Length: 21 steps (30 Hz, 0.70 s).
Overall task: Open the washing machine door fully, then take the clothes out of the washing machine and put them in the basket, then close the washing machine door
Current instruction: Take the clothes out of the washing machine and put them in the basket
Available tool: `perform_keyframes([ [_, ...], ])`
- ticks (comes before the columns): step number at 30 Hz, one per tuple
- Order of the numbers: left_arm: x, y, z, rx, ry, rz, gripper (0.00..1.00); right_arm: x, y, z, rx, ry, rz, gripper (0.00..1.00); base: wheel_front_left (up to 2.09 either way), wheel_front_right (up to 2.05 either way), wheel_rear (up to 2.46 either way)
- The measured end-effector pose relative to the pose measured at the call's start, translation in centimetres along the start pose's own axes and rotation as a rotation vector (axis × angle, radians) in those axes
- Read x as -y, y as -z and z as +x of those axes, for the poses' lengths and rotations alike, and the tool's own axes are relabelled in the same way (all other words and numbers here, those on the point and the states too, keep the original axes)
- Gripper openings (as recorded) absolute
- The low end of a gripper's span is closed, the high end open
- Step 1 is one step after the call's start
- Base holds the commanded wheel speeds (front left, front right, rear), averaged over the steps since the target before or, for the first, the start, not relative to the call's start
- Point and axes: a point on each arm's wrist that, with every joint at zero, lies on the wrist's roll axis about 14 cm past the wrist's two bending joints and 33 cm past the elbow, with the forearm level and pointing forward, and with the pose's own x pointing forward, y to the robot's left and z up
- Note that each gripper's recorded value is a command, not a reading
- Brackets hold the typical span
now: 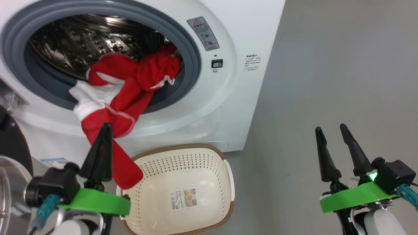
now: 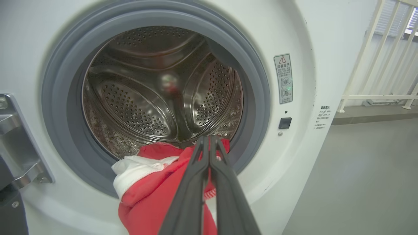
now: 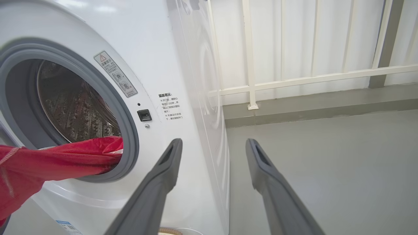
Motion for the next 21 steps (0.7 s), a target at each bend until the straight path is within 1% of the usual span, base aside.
perform_keyframes([
  [11, 0.4, -1.0, -3.4, -0.023, -0.03, -0.02, 0.0, -0.2, -0.6, -0.5, 0.016, -0.005, 0.003, 1.0, 0.0, 0.0, 0.0],
  [17, 0.8, -1.5, -3.8, -0.023, -0.026, -0.035, 0.0, -0.2, -0.1, -0.6, 0.001, -0.002, 0.004, 1.0, 0.0, 0.0, 0.0],
  [21, 0.8, 0.1, -3.8, -0.078, -0.026, -0.054, 0.0, -0.1, 0.3, -0.5, -0.009, -0.001, 0.004, 1.0, 0.0, 0.0, 0.0],
])
